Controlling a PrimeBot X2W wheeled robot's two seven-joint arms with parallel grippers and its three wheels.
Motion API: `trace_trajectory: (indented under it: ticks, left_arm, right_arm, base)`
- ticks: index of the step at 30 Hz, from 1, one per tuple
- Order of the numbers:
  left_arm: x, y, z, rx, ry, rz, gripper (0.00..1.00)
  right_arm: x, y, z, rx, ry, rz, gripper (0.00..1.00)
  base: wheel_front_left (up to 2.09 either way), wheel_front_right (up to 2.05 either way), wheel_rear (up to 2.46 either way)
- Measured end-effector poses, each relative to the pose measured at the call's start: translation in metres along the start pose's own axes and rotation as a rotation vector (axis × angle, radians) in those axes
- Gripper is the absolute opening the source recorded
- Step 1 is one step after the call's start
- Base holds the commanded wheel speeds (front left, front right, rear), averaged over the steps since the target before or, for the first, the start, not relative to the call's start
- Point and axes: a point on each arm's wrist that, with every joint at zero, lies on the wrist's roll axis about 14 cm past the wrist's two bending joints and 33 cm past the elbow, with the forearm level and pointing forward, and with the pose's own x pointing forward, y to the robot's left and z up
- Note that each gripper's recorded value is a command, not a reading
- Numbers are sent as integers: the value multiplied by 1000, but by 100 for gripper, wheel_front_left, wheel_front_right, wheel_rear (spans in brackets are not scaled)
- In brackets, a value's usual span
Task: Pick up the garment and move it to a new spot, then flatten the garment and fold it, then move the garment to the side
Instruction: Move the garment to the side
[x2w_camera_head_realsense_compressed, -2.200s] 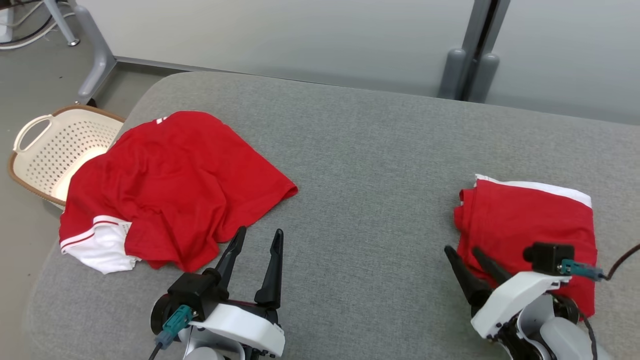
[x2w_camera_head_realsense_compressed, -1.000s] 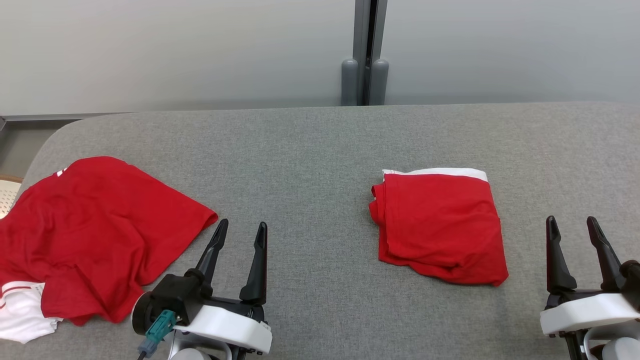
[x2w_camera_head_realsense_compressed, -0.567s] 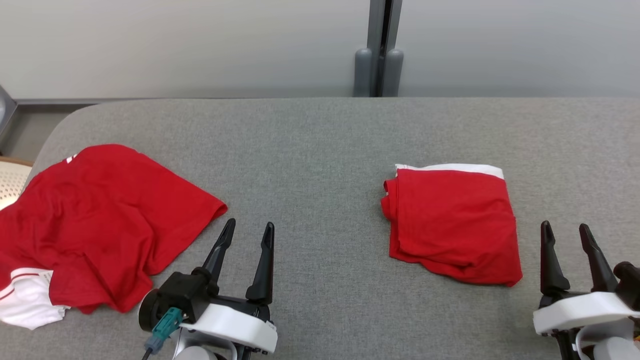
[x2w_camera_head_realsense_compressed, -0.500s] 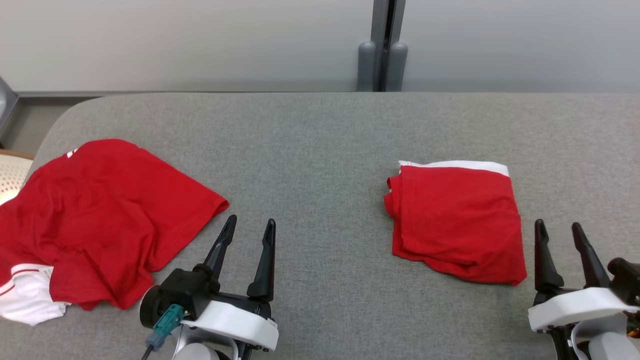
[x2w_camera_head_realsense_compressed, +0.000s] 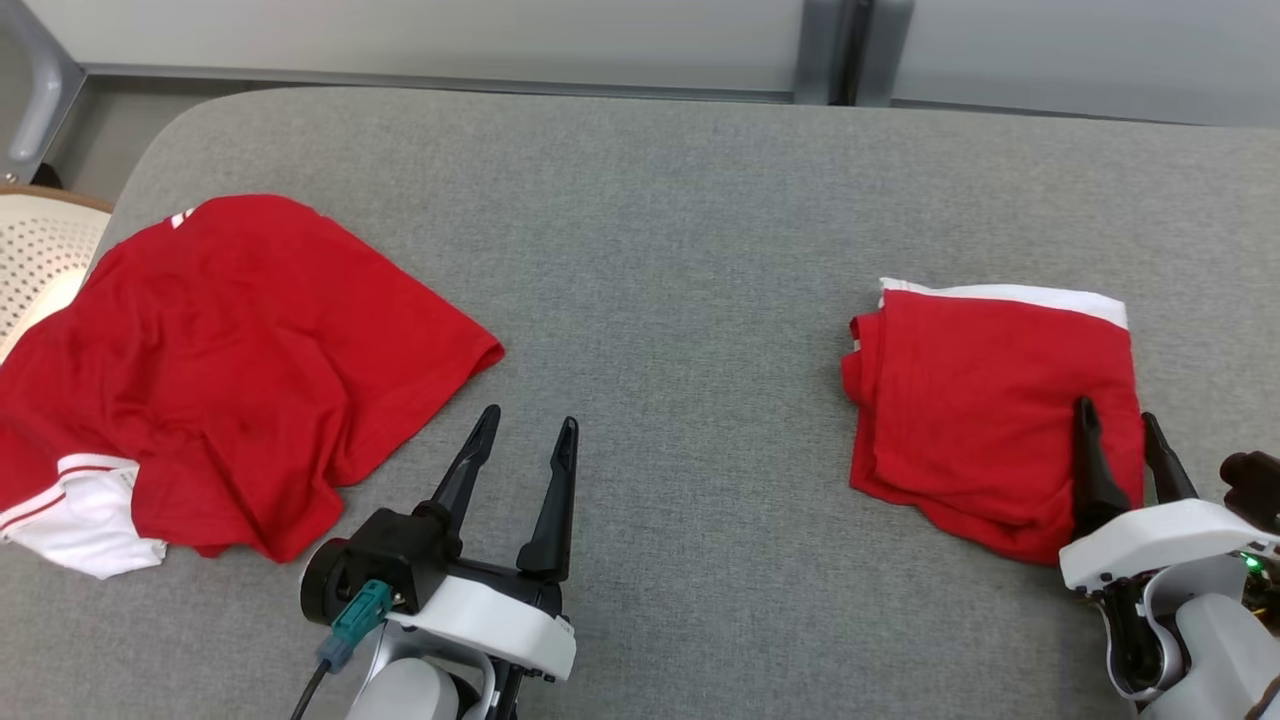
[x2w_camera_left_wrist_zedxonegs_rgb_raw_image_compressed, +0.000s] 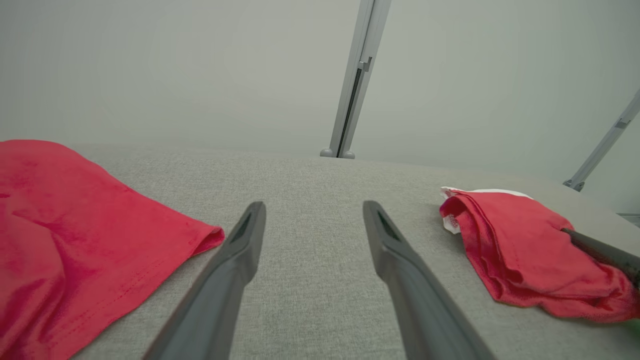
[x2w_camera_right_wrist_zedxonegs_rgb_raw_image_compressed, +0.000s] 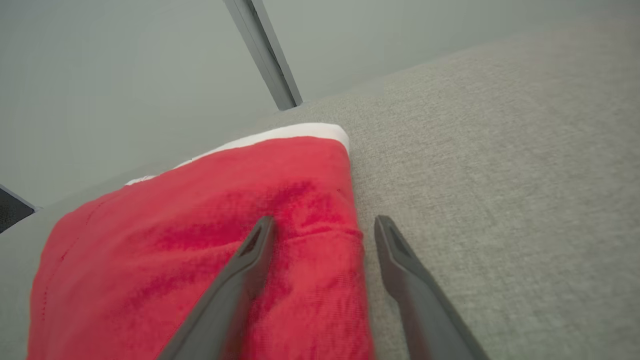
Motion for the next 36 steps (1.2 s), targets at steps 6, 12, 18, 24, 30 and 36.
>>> trace_trajectory:
  ticks: [6, 12, 18, 24, 30, 36]
  left_arm:
    - [-1, 5, -1, 5, 5, 19, 100]
    - [5, -5, -3, 14, 6, -15, 100]
    - [21, -26, 2, 15, -18, -85, 100]
    - [48, -54, -3, 36, -26, -191, 100]
    - [81, -68, -17, 59, -22, -268, 100]
    - [107, -79, -43, 46, 4, -321, 100]
  right_arm:
    - [7, -7, -9, -82, 66, 15, 0]
    - [6, -30, 20, -273, 28, 10, 0]
    - [-4, -49, 52, -536, -9, 35, 0]
    - [-25, -93, 87, -787, -9, -14, 0]
    - [-45, -162, 123, -989, 59, -144, 0]
    - [-60, -225, 143, -981, 106, -340, 0]
  base:
    - [0, 0, 0]
    - [0, 0, 0]
    - [0, 0, 0]
    - [0, 0, 0]
    - [0, 0, 0]
    - [0, 0, 0]
